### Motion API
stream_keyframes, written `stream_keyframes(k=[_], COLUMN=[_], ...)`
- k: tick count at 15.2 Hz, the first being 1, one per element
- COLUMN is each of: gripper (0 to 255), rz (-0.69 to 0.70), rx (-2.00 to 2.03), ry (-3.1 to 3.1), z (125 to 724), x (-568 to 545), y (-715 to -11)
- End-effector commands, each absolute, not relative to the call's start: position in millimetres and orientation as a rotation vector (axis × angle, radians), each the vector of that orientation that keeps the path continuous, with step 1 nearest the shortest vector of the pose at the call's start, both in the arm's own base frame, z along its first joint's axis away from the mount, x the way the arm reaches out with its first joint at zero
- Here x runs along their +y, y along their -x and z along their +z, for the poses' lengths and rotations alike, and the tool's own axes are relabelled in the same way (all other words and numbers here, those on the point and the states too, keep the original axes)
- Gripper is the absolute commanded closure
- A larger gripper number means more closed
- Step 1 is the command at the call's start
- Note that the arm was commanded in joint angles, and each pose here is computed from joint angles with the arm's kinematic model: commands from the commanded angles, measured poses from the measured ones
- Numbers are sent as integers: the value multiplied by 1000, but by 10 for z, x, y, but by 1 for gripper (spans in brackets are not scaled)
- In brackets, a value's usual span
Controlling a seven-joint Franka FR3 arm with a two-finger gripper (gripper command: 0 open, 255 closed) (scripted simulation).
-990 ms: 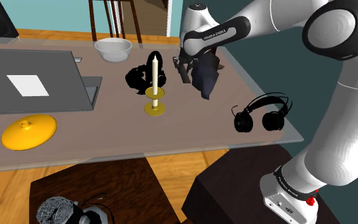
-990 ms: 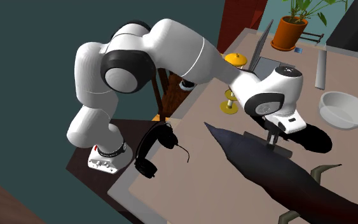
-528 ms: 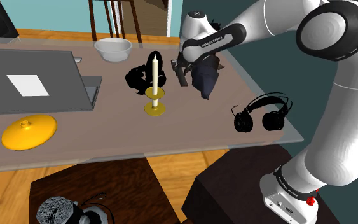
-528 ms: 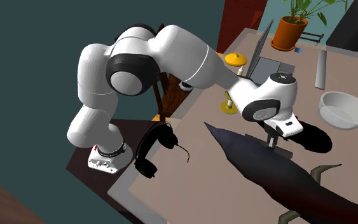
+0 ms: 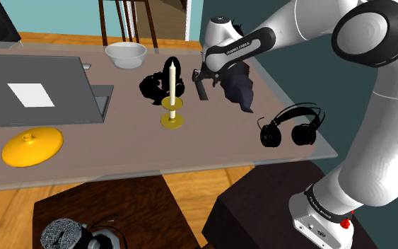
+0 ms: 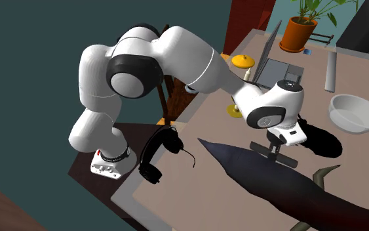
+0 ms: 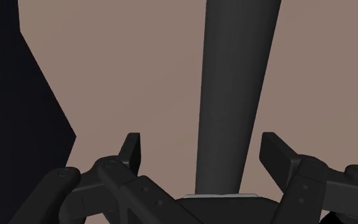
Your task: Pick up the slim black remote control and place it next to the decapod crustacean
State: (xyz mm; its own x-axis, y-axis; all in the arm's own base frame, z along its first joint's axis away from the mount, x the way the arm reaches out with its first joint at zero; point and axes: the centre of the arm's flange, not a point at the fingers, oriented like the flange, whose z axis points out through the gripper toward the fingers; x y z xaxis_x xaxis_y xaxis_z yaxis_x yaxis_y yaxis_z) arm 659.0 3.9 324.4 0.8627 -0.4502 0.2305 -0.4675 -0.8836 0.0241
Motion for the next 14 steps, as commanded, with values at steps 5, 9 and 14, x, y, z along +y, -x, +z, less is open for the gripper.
stream_keyframes(k=[5,9,14], gripper=[0,0,0], rz=[322,322,322], rx=[-741,-741,-741], ry=[-2946,-2946,-2946], z=[3597,3698,3698], x=[69,83,83], y=[-6573,-6554,-6554])
